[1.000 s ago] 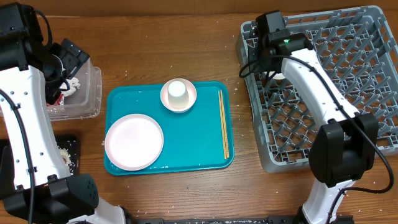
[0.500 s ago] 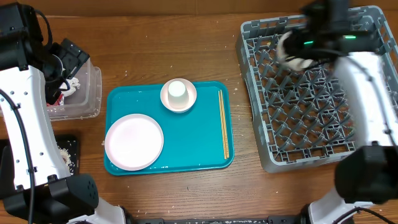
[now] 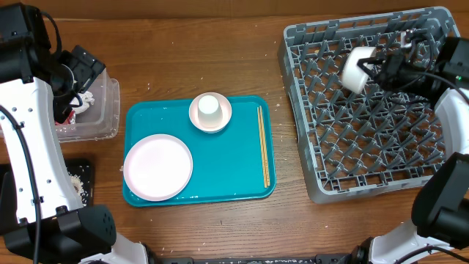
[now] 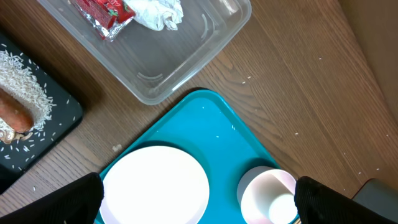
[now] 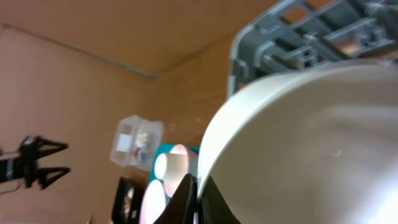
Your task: Sort waste into correct bins and load items into the dishwasher
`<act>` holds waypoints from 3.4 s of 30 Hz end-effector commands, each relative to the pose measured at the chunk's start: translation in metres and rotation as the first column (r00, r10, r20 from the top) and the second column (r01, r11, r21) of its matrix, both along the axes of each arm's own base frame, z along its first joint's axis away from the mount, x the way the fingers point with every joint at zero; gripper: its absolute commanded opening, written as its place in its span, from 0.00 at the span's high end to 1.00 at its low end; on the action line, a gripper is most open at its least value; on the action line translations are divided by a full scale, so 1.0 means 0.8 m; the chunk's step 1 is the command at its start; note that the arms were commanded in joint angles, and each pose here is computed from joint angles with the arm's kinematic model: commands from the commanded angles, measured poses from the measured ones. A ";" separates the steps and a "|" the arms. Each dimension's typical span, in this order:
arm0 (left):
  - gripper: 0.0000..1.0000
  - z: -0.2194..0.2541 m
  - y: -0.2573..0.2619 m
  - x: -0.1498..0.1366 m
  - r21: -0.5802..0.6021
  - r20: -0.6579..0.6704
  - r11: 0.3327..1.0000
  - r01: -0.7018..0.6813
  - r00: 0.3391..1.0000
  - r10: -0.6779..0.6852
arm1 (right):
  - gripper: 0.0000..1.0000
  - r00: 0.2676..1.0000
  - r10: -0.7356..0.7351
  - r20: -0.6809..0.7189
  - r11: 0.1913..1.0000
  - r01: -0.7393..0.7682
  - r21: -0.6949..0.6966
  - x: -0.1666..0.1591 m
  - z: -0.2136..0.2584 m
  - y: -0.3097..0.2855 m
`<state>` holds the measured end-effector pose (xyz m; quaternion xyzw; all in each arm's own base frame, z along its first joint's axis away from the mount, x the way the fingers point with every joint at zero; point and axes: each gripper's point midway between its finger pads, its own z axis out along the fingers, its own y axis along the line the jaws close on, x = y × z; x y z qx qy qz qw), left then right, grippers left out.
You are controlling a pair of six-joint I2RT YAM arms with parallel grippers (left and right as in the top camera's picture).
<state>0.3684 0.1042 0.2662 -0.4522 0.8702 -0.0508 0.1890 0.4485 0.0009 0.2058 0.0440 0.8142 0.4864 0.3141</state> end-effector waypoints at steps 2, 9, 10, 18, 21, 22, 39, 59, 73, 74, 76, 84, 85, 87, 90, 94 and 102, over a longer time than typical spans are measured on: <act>0.00 0.002 -0.001 0.001 0.003 0.005 1.000 0.020 1.000 -0.020 | 0.96 0.992 0.095 0.087 0.991 -0.102 0.088 -0.015 0.021 0.018; 0.00 0.002 -0.001 0.001 0.003 0.005 1.000 0.020 1.000 -0.020 | 0.96 0.994 0.093 0.055 0.990 -0.098 0.102 -0.016 0.012 0.019; 0.00 0.002 -0.001 0.001 0.003 0.005 1.000 0.020 1.000 -0.020 | 0.96 0.995 0.090 0.048 0.991 -0.094 0.100 -0.017 0.009 0.018; 0.00 0.002 -0.001 0.001 0.002 0.005 1.000 0.020 1.000 -0.020 | 0.96 0.998 0.060 0.009 0.995 -0.061 0.085 -0.017 -0.011 0.012; 0.00 0.002 -0.001 0.001 0.003 0.005 1.000 0.020 1.000 -0.020 | 0.96 0.999 0.046 -0.003 0.996 -0.046 0.072 -0.015 -0.016 0.008; 0.00 0.002 -0.001 0.002 0.002 0.006 1.000 0.020 1.000 -0.020 | 0.96 0.999 0.040 -0.009 0.997 -0.040 0.066 -0.014 -0.019 0.007; 0.00 0.002 -0.001 0.002 0.002 0.006 1.000 0.020 1.000 -0.020 | 0.96 0.994 -0.049 -0.099 0.995 0.057 0.079 -0.002 -0.045 -0.022; 0.00 0.002 -0.001 0.001 0.003 0.005 1.000 0.020 1.000 -0.020 | 0.21 0.799 -0.549 -0.246 0.795 0.407 -0.450 -0.073 0.059 -0.167; 0.00 0.002 -0.001 0.001 0.003 0.005 1.000 0.020 1.000 -0.020 | 0.21 0.973 -0.201 -0.110 0.912 0.144 -0.384 -0.091 0.156 0.046; 0.00 0.002 -0.001 0.001 0.003 0.005 1.000 0.020 1.000 -0.020 | 0.21 0.972 -0.201 -0.121 0.908 0.139 -0.395 -0.085 0.151 0.061; 0.00 0.002 -0.001 0.001 0.003 0.005 1.000 0.020 1.000 -0.020 | 0.21 0.973 -0.190 -0.130 0.898 0.118 -0.425 -0.073 0.135 0.098; 0.00 0.002 -0.001 0.001 0.003 0.005 1.000 0.020 1.000 -0.020 | 0.15 0.991 -0.027 -0.129 0.855 -0.044 -0.517 -0.043 0.066 0.252; 0.00 0.002 -0.001 0.002 0.002 0.005 1.000 0.020 1.000 -0.020 | 0.14 0.991 -0.033 -0.132 0.843 -0.043 -0.537 -0.039 0.052 0.269; 0.00 0.002 -0.001 0.001 0.003 0.005 1.000 0.020 1.000 -0.020 | 0.13 0.991 -0.036 -0.128 0.814 -0.045 -0.579 -0.031 0.023 0.298; 0.00 0.002 -0.001 0.001 0.003 0.005 1.000 0.020 1.000 -0.020 | 0.10 0.994 -0.028 -0.110 0.772 -0.049 -0.634 -0.023 -0.014 0.334; 0.00 0.002 -0.001 0.002 0.002 0.006 1.000 0.020 1.000 -0.020 | 0.06 0.995 0.012 -0.096 0.752 -0.073 -0.655 -0.020 -0.049 0.375; 0.00 0.002 -0.001 0.001 0.002 0.005 1.000 0.020 1.000 -0.020 | 0.06 0.994 0.059 -0.097 0.716 -0.110 -0.689 -0.022 -0.111 0.424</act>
